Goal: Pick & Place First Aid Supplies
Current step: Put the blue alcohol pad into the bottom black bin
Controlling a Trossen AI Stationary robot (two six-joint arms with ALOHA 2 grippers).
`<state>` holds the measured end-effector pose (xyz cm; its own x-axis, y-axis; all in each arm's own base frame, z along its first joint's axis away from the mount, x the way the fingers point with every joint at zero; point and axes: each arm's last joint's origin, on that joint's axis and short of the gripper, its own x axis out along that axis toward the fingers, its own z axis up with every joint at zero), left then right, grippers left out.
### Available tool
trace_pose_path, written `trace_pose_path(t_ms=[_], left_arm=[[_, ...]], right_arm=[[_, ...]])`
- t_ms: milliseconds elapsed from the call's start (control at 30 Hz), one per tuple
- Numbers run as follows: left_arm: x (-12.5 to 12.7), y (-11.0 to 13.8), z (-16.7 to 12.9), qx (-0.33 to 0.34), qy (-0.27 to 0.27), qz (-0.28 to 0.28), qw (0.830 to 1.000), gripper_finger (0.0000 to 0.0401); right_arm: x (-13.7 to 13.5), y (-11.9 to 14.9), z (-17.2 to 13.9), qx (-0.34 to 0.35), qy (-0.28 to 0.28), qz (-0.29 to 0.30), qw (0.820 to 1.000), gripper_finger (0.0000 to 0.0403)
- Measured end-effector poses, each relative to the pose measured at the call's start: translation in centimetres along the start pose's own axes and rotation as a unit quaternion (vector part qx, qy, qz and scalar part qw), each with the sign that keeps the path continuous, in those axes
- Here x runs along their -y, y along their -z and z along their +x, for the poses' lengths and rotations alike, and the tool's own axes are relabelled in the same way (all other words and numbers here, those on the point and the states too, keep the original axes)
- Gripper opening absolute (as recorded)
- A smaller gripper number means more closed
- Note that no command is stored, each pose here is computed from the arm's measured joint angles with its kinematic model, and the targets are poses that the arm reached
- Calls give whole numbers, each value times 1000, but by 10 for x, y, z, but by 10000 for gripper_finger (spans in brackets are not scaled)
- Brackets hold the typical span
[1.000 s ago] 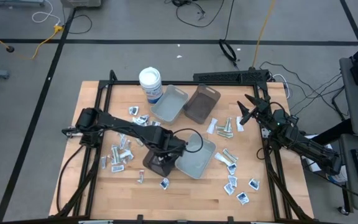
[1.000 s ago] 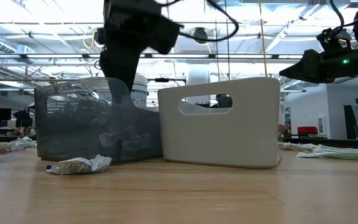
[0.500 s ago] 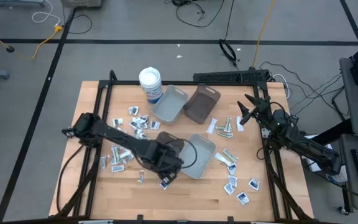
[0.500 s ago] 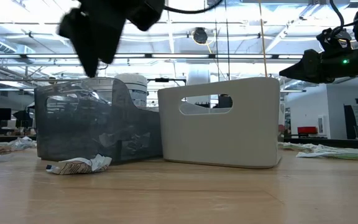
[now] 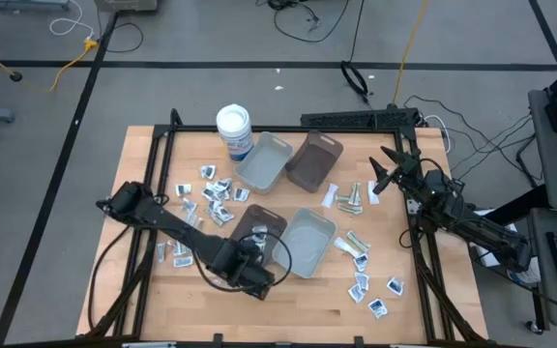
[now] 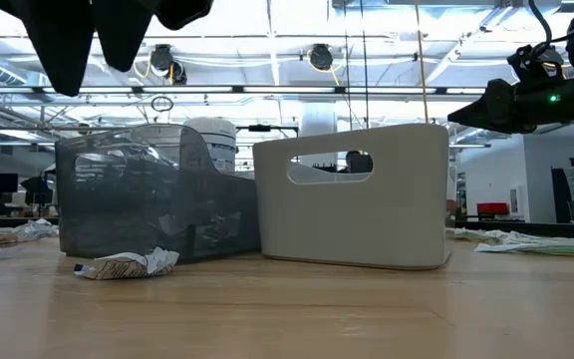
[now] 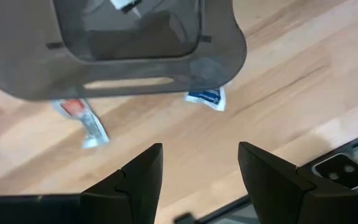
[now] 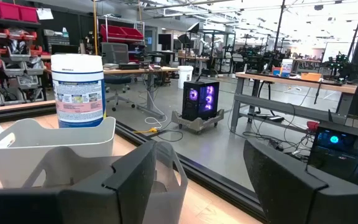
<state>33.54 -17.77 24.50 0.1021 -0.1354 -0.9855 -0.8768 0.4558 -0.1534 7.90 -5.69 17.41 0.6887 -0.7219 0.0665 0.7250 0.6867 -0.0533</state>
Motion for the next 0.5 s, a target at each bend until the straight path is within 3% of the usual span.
trace_pose_path(t_ms=[300, 500], left_arm=[[22, 3, 36, 14, 34, -31, 999, 216], [28, 2, 64, 25, 24, -51, 998, 216]], right_arm=[[0, 0, 0, 0, 0, 0, 1000, 238], [0, 0, 0, 0, 0, 0, 1000, 238]])
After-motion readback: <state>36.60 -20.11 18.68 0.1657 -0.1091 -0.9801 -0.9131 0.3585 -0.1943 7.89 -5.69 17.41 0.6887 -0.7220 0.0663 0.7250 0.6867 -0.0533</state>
